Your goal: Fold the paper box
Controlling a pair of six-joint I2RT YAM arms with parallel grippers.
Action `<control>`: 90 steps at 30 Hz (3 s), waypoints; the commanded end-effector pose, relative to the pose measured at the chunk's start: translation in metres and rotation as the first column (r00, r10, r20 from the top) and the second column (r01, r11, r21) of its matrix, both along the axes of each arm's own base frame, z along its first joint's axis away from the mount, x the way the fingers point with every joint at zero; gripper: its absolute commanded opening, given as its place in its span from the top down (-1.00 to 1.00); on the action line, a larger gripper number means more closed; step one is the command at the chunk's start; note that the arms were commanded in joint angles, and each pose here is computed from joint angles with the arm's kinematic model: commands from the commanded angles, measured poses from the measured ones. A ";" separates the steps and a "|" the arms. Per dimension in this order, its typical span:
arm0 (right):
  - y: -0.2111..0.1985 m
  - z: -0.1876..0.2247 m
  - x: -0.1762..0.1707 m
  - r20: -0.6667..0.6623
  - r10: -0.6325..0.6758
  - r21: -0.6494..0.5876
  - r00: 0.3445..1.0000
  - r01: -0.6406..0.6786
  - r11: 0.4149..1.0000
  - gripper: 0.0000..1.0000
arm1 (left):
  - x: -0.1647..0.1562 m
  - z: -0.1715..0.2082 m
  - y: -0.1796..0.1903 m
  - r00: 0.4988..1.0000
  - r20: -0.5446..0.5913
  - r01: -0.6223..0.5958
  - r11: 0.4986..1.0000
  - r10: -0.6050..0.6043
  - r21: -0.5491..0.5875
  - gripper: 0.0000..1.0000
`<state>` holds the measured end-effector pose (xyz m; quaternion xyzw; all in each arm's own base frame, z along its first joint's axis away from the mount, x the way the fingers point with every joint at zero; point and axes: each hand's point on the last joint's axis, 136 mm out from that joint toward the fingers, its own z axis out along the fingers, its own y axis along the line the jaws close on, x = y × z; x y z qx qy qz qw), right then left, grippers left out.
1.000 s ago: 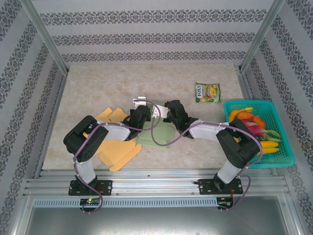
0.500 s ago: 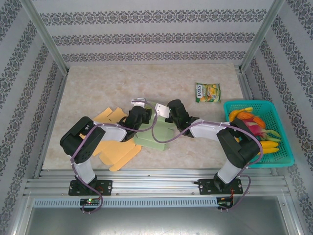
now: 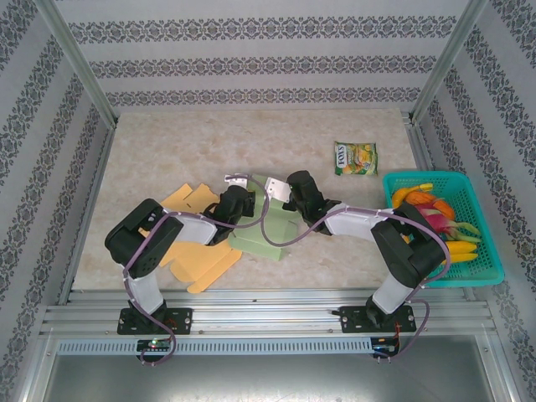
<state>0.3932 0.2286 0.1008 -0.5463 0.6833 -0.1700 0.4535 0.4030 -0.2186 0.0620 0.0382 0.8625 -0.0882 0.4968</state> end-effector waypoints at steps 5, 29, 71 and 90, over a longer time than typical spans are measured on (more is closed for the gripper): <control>-0.013 0.010 0.009 0.016 -0.081 0.007 0.997 0.081 0.997 1.00 | -0.001 -0.004 0.033 0.988 0.038 -0.154 0.960 0.149 0.236 0.87; -0.013 0.008 0.008 -0.028 -0.086 0.078 0.996 0.088 0.993 1.00 | -0.019 0.045 -0.007 0.992 0.117 0.051 0.997 -0.056 0.049 -0.08; 0.014 0.000 -0.015 -0.065 0.091 0.085 0.994 -0.085 0.993 1.00 | 0.023 0.041 -0.005 0.939 -0.014 0.312 0.870 -0.343 -0.382 0.00; 0.009 -0.002 -0.007 -0.046 0.024 0.031 0.999 -0.022 0.999 1.00 | 0.030 0.020 0.004 0.997 -0.050 0.062 0.994 -0.058 0.090 0.86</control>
